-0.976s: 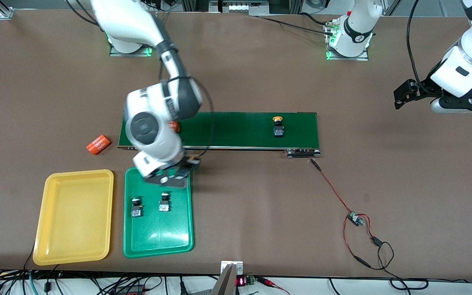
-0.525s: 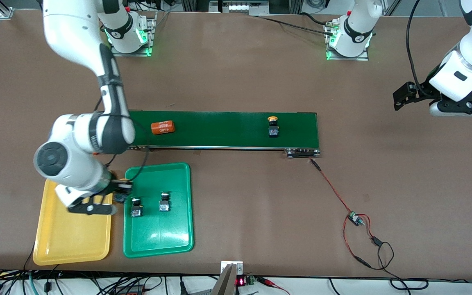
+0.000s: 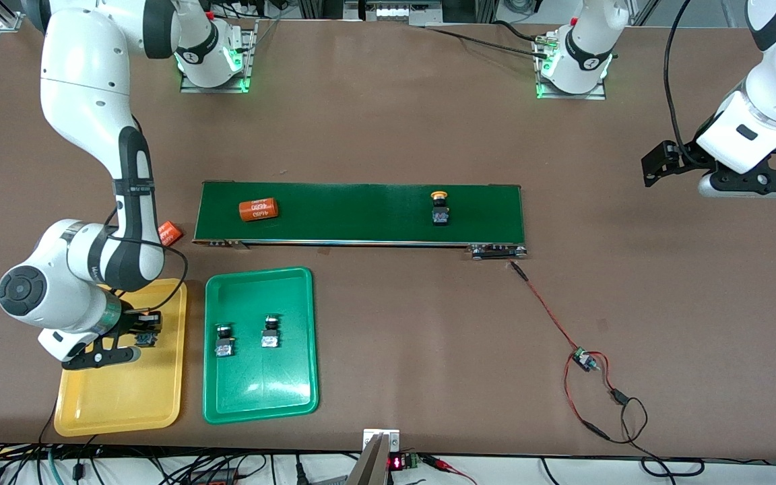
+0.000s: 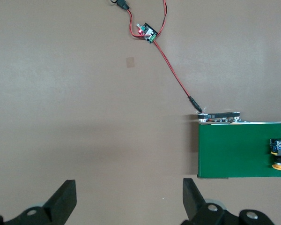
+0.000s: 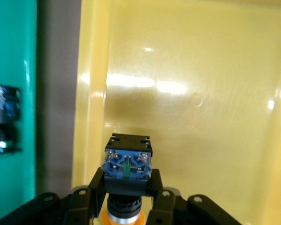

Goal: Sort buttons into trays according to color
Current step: 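Carry the orange-capped button over the yellow tray with the right gripper, then release the orange-capped button into the yellow tray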

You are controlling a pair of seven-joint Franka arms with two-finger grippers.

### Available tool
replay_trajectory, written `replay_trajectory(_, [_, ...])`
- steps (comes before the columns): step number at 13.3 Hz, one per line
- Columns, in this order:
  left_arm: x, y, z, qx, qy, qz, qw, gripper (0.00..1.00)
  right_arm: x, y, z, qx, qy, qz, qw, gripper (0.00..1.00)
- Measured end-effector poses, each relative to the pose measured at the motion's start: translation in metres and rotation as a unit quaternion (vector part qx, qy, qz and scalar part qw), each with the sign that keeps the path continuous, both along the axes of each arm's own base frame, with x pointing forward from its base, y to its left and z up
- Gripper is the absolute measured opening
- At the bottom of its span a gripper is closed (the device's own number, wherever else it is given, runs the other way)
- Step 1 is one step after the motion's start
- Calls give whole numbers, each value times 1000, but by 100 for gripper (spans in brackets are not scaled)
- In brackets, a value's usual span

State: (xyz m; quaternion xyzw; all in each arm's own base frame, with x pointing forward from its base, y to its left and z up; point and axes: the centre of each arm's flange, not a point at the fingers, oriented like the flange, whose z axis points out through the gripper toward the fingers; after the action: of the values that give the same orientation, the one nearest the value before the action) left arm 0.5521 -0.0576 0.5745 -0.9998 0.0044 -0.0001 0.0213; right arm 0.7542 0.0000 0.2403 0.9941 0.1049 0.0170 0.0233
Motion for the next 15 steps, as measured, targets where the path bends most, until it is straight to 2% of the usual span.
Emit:
replay_trajectory(2, [0, 0, 0, 0, 0, 0, 1000, 100, 0, -9, -27, 14, -2, 26, 1000, 42])
replay_trajectory(3, [0, 0, 0, 0, 0, 0, 1000, 100, -1, -14, -37, 24, -3, 30, 999, 49])
replay_trajectory(6, [0, 1, 0, 0, 0, 0, 1000, 100, 3, -4, -30, 34, -9, 42, 998, 80])
replay_trajectory(8, [0, 1, 0, 0, 0, 1, 1000, 100, 4, 17, 7, 39, -3, 41, 998, 100])
replay_trajectory(11, [0, 1, 0, 0, 0, 1, 1000, 100, -11, 78, 87, 65, 27, -25, 997, 100])
replay_trajectory(12, [0, 2, 0, 0, 0, 2, 1000, 100, -21, 111, 106, 65, 36, -47, 996, 100])
replay_trajectory(15, [1, 10, 0, -1, 0, 10, 1000, 100, -58, 242, 128, 35, 36, -104, 993, 100])
